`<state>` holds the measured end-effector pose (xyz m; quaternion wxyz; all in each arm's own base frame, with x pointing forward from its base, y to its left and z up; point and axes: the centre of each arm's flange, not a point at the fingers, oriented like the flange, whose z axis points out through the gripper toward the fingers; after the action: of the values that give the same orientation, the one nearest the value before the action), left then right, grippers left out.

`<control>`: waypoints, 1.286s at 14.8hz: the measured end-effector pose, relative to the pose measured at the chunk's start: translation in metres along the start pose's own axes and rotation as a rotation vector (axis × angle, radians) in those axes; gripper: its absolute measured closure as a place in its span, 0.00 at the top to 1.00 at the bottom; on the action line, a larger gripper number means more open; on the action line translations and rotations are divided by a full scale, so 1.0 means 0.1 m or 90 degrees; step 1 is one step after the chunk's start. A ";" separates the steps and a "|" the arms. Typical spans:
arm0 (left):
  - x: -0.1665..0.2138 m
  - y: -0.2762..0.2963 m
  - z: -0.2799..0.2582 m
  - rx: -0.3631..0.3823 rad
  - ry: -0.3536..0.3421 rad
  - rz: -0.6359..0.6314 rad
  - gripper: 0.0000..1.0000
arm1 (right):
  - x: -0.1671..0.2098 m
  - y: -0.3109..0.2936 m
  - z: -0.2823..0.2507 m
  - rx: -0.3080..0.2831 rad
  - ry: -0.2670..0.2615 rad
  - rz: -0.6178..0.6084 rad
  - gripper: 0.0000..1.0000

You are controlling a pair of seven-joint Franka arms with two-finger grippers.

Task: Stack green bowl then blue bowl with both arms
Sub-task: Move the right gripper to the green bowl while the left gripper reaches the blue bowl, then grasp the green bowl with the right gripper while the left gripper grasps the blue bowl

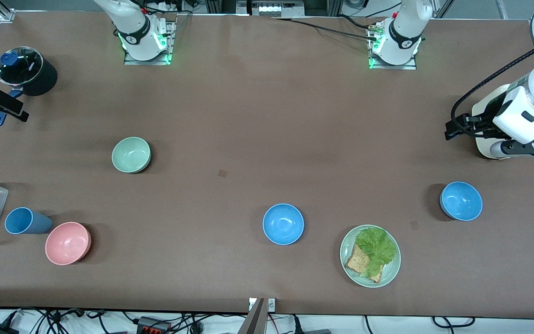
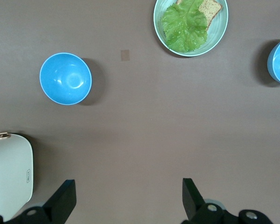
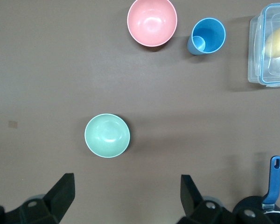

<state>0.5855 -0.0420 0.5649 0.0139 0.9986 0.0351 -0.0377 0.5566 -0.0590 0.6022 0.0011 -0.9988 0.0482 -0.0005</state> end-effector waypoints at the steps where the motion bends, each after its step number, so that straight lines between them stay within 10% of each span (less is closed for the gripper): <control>1: 0.00 0.00 0.00 0.000 0.000 0.000 1.00 | 0.00 -0.01 0.00 0.000 0.000 -0.001 1.00; 11: 0.10 -0.14 0.15 -0.001 -0.012 0.027 1.00 | 0.05 -0.10 0.14 -0.001 -0.016 -0.013 1.00; 19: 1.07 -1.62 1.84 0.032 0.007 0.003 1.00 | 0.62 -0.48 1.94 -0.014 -0.155 -0.050 1.00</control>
<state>0.6671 0.1213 0.3696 -0.0111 0.9989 0.0321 -0.0331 0.6232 -0.0173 0.4088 -0.0041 -0.9925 0.0086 0.1215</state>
